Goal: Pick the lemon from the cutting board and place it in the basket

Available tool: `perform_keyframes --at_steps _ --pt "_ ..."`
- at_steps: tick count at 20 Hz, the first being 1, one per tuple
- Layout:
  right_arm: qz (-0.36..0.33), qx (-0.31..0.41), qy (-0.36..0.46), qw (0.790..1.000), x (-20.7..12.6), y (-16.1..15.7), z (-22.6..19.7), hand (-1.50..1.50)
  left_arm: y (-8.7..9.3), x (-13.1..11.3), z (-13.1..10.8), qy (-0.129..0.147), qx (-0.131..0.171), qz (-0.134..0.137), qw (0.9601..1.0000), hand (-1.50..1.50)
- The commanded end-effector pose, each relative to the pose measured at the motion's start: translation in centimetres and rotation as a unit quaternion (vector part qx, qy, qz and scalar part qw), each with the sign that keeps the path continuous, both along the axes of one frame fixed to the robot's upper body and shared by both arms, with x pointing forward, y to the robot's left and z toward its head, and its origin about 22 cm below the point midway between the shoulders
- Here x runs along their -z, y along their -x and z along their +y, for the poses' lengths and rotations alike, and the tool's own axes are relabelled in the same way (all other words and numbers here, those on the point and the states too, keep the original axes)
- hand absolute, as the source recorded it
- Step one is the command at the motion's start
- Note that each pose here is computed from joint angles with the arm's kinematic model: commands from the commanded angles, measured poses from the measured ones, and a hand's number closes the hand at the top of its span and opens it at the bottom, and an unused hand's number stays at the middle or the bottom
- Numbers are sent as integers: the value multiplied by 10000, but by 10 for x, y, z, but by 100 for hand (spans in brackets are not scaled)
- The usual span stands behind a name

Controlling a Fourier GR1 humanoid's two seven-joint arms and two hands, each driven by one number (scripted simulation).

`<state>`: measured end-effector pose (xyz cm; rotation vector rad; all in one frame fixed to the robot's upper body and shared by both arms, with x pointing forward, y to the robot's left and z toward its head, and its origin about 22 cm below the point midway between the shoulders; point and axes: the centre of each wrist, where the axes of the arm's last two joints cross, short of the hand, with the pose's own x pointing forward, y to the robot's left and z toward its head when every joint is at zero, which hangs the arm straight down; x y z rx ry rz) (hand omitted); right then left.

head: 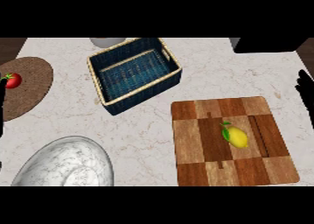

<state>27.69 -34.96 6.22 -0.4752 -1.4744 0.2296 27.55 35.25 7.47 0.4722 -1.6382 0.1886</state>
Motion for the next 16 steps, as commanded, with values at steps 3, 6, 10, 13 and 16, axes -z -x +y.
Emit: perform_keyframes --at_steps 3,6,10,13,16 --pt "-308 -2836 -1163 9514 -15 -20 84 150 12 47 -32 413 733 1190 9893 0" --pt "-649 -4781 -1843 8563 -28 -15 155 150 33 86 -50 659 1182 2139 9674 0" --pt "-343 -6919 -1727 7002 -21 25 202 150 52 109 -60 711 1546 2896 9419 0" --pt "-508 -7383 -1254 6608 -22 50 200 -150 67 129 -58 890 1267 3245 9331 0" --pt "-799 -7314 -242 6768 -38 59 179 -150 79 124 -48 763 1218 3328 9320 0"
